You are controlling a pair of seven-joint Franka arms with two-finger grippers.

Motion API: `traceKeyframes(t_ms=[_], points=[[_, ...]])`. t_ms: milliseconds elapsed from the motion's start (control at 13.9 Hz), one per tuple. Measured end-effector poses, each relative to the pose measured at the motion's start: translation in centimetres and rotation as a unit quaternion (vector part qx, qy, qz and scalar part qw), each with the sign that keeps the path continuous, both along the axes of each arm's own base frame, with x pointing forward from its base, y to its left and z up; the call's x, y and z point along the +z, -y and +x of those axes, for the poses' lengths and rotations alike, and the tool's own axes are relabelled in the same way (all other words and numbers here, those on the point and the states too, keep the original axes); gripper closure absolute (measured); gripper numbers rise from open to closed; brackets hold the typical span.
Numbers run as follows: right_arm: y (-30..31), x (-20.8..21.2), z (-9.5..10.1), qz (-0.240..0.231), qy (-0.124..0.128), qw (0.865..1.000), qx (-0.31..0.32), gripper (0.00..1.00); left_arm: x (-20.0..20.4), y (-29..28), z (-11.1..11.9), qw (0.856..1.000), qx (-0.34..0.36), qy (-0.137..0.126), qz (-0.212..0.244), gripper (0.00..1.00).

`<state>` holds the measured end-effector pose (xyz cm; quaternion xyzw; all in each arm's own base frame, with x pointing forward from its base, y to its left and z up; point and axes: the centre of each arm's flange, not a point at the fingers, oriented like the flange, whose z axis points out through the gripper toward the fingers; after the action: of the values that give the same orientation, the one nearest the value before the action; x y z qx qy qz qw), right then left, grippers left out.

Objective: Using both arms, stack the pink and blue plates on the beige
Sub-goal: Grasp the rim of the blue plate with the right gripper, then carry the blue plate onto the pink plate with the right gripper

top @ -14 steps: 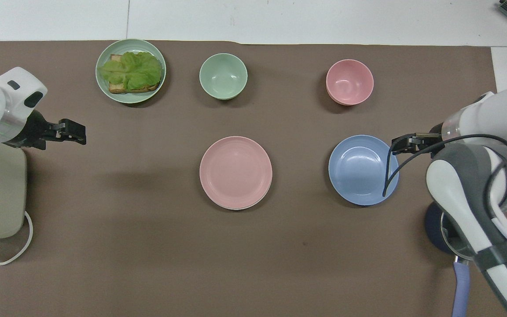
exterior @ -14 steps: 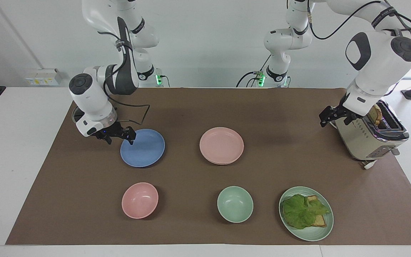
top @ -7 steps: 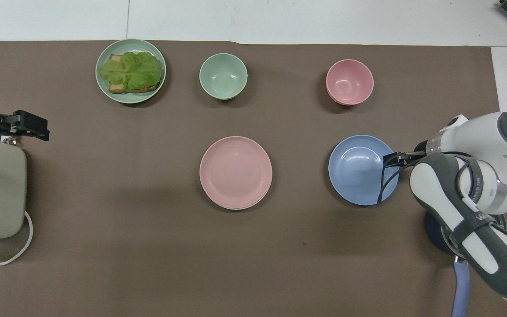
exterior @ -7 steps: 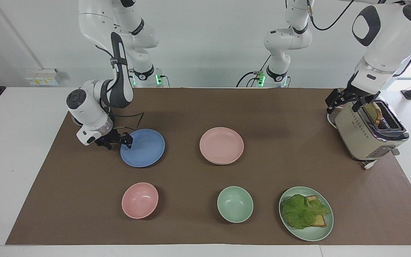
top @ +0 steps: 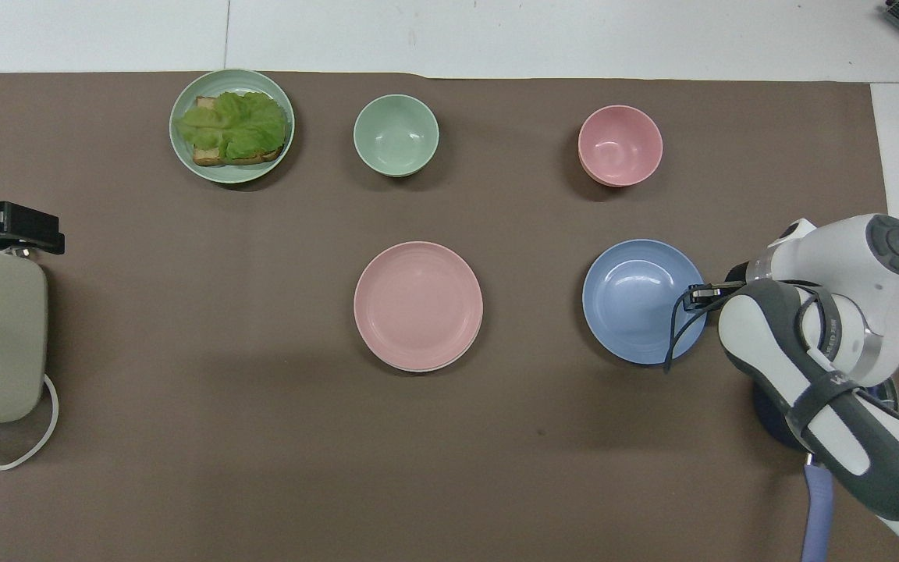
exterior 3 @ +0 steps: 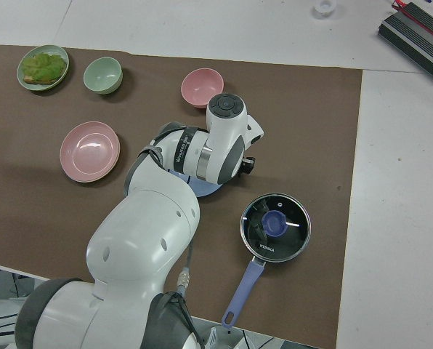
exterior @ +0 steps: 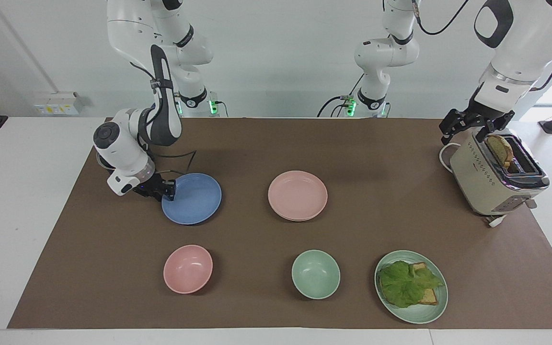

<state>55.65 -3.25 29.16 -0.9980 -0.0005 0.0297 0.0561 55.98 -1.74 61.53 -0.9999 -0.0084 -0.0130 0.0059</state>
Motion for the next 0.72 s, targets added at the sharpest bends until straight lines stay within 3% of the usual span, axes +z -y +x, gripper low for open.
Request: traceKeyframes(t_ms=[143, 430, 717], points=[[-0.1, 0.3, 0.1, 0.002, 0.001, 1.0, -0.001, 0.86, 0.0, -0.1, 0.0, 1.0, 0.0, 0.0, 0.0, 0.0], [-0.5, 3.7, 1.1, 0.011, -0.012, 1.0, 0.007, 0.94, 0.0, -0.3, 0.0, 1.0, 0.003, -0.001, 0.0, 0.0], [-3.1, 10.0, 2.2, 0.019, -0.01, 0.999, 0.035, 0.94, 0.0, -0.3, 0.0, 1.0, 0.002, -0.002, 0.0, 0.0]])
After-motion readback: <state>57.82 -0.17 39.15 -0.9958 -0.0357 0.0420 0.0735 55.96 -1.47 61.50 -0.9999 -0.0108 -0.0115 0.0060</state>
